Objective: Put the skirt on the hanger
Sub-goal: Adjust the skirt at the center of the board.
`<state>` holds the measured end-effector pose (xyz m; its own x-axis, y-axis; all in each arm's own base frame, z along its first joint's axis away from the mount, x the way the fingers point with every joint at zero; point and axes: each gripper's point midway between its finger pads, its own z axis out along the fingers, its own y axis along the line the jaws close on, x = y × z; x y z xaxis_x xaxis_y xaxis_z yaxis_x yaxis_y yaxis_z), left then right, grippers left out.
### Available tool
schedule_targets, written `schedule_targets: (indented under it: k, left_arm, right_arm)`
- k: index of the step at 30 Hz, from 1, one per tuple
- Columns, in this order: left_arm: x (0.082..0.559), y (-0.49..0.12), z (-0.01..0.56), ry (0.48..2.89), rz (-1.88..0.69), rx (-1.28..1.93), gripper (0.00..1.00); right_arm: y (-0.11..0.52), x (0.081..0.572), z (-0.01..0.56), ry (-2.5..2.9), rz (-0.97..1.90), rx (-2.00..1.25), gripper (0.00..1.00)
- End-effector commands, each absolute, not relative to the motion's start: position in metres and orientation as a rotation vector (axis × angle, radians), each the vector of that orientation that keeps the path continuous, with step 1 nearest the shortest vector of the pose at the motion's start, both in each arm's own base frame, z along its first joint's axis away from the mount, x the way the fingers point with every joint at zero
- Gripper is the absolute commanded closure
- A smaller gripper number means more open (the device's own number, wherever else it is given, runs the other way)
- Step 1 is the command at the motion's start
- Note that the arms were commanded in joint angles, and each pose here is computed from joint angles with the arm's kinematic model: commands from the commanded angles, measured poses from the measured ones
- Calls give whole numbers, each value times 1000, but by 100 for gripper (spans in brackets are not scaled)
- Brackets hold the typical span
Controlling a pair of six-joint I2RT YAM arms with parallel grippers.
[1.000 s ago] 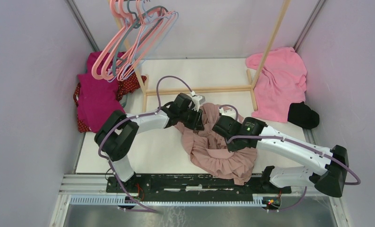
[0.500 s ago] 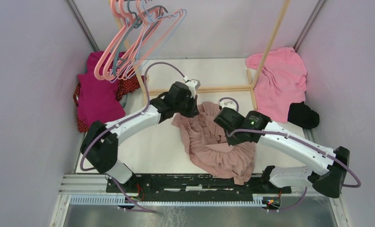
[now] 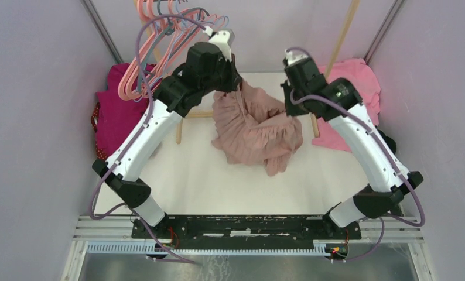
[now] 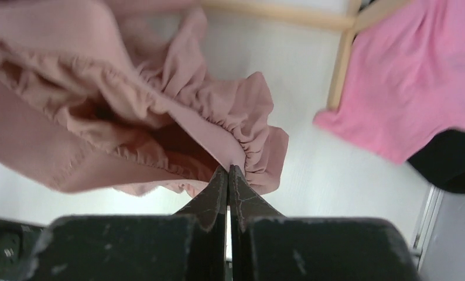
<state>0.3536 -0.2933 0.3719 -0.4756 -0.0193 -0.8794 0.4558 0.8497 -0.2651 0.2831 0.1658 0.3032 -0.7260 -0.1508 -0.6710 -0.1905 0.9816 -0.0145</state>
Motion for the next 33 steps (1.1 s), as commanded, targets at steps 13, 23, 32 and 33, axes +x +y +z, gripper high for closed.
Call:
schedule_targets:
  k: [13, 23, 32, 33]
  left_arm:
    - [309, -225, 330, 1952, -540, 70, 97]
    - [241, -233, 184, 2200, -467, 15, 82]
    - [238, -200, 315, 2055, -432, 1, 59]
    - [241, -198, 334, 2040, -408, 8, 57]
  right_arm:
    - [145, 300, 273, 2348, 79, -322, 99]
    - [157, 229, 153, 2619, 314, -302, 62]
    - [144, 224, 229, 2501, 304, -310, 31]
    - [145, 225, 237, 2488, 316, -309, 31]
